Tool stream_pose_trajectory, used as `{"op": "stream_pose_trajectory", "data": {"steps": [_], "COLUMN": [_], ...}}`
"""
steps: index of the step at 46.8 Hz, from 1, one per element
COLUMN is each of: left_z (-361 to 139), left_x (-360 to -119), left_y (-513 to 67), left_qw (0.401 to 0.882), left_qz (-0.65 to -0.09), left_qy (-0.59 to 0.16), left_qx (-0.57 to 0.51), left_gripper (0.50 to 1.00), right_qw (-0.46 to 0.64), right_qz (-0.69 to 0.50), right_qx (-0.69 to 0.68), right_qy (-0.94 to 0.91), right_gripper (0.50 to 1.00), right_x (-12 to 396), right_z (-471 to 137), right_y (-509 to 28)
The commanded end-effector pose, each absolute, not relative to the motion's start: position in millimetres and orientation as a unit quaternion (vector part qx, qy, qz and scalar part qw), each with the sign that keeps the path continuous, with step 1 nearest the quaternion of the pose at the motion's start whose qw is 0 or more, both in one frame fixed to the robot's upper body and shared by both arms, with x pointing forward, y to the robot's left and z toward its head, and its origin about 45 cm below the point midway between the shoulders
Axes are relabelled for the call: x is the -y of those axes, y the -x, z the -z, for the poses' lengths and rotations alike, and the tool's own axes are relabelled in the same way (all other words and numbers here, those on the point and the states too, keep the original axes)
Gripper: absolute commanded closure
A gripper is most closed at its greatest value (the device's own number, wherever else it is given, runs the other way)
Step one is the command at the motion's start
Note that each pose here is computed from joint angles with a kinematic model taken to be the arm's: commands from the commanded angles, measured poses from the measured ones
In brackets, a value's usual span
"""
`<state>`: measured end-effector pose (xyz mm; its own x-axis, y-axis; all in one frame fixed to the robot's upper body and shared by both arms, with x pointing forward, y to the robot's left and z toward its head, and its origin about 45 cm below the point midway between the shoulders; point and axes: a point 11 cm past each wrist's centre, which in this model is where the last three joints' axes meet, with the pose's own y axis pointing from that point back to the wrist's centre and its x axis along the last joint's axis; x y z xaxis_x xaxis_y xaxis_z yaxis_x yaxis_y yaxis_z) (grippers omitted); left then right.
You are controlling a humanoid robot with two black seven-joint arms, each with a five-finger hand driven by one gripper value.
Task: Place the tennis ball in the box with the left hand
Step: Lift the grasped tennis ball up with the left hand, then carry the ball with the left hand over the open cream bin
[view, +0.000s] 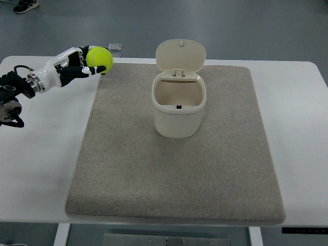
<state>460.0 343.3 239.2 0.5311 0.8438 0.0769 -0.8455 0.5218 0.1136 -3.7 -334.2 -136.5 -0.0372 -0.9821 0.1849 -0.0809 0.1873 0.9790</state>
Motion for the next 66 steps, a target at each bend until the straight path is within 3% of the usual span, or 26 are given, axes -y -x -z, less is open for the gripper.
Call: {"op": "stream_pose_trajectory", "data": {"steps": [1,9,22,27,38,41,58,66], "left_z": [-245,-266,-289,-297,-312,-313,-293,-286], "left_x": [-337,-299,-257,-252,-267,-267,-217,-202], "left_y": [-457,-456,-444,-435,-419,-415,-405,-412], "left_qw": [0.881,0.903,0.927,0.932,0.934,0.937,0.953,0.950], "left_qz": [-0.470,-0.429,-0.373,-0.360,-0.355,-0.346,-0.299,-0.308], "left_qy": [-0.057,-0.004,0.036,0.040,0.029,0.026,0.008,0.014], "left_qx": [0.005,0.007,0.011,0.017,0.033,0.033,0.046,0.045], "left_gripper": [0.896,0.894,0.889,0.887,0.879,0.855,0.859,0.859], "right_qw": [0.516,0.516,0.516,0.516,0.516,0.516,0.516,0.516], "right_qz": [0.437,0.437,0.437,0.437,0.437,0.437,0.437,0.437], "right_qx": [0.572,0.572,0.572,0.573,0.573,0.572,0.572,0.572], "right_qy": [-0.464,-0.464,-0.464,-0.464,-0.464,-0.464,-0.464,-0.464], "right_gripper": [0.597,0.599,0.599,0.599,0.597,0.599,0.599,0.599], "right_x": [334,334,334,334,334,334,334,334], "right_z": [137,136,137,136,136,137,137,137], "right_y": [4,4,4,4,4,4,4,4]}}
